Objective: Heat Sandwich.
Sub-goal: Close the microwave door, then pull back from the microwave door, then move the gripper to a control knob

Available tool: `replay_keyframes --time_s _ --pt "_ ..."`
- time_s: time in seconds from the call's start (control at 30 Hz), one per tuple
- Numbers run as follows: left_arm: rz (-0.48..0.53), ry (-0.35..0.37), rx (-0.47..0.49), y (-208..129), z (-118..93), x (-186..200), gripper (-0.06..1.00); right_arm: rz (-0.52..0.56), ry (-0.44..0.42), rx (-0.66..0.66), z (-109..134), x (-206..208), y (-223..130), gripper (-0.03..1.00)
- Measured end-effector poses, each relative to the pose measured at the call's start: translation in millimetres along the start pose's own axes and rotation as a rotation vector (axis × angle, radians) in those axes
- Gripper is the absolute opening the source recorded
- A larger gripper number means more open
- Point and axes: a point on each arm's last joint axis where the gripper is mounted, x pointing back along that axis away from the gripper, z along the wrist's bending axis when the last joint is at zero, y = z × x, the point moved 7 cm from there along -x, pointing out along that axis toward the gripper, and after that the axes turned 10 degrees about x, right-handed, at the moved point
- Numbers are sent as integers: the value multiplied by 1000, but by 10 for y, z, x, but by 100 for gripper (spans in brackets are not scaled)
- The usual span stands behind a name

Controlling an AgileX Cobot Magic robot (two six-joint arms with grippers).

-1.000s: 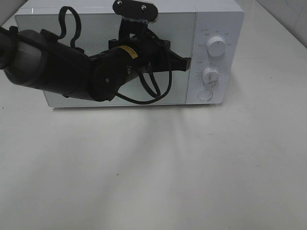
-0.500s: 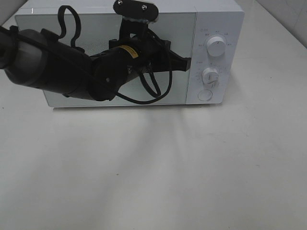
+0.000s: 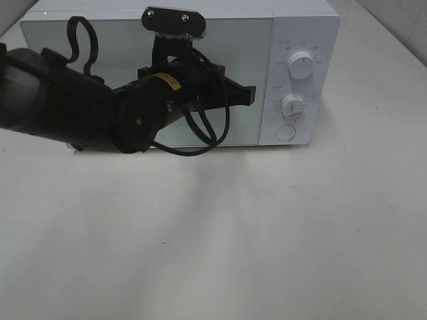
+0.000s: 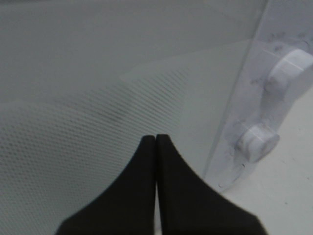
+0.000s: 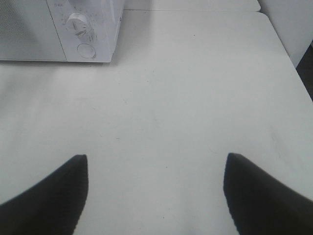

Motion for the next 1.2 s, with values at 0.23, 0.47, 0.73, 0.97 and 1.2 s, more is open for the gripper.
replay_keyframes --time_s 0.23,0.47,0.73,0.97,1.2 --pt "80 -54 -12 -91 -217 209 0 0 0 0 0 0 0 74" --pt "161 -71 -6 -108 -254 316 0 0 0 0 0 0 0 74" --pt "362 -109 -1 -217 -321 594 70 0 0 0 0 0 0 74" --pt "548 -154 -18 -292 -398 879 98 0 0 0 0 0 0 74" --pt "782 -185 -102 -435 -365 1239 98 0 0 0 0 0 0 74"
